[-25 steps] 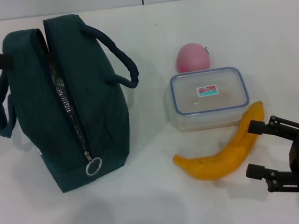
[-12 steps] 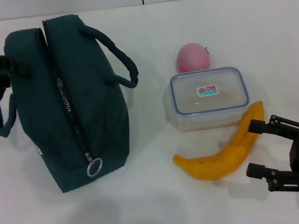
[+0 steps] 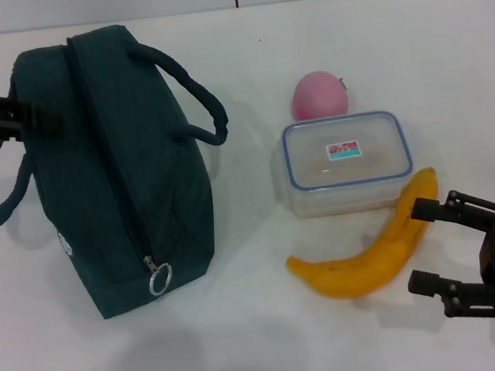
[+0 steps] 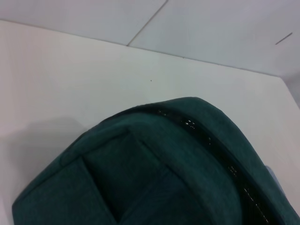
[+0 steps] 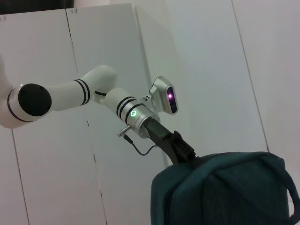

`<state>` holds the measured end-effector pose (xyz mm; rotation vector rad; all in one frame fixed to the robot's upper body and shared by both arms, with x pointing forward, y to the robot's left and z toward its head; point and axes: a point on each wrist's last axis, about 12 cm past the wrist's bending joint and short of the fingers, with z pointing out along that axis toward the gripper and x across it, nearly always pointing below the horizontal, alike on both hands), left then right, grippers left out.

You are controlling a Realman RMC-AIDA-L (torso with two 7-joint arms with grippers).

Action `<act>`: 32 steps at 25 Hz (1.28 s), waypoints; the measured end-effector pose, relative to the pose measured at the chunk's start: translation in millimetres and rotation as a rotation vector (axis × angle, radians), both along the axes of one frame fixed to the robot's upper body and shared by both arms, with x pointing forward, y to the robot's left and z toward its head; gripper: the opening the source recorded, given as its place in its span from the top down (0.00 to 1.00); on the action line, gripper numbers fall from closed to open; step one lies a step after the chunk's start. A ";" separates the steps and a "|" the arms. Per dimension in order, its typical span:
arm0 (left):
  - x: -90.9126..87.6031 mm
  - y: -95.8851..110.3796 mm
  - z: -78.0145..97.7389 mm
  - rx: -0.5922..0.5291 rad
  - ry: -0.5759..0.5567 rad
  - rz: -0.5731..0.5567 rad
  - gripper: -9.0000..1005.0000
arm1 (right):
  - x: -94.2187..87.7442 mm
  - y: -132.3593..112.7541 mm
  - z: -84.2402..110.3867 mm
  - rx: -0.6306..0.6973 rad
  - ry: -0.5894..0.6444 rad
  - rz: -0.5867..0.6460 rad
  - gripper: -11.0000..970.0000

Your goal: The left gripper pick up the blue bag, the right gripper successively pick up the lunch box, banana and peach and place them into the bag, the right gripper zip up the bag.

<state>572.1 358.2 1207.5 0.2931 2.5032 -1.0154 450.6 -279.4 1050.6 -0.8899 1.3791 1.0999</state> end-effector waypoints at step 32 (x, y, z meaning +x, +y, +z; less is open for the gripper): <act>-6.3 -12.7 3.4 -0.144 -0.009 -0.053 0.96 | 3.0 -25.7 -7.8 0.571 0.565 -0.414 0.17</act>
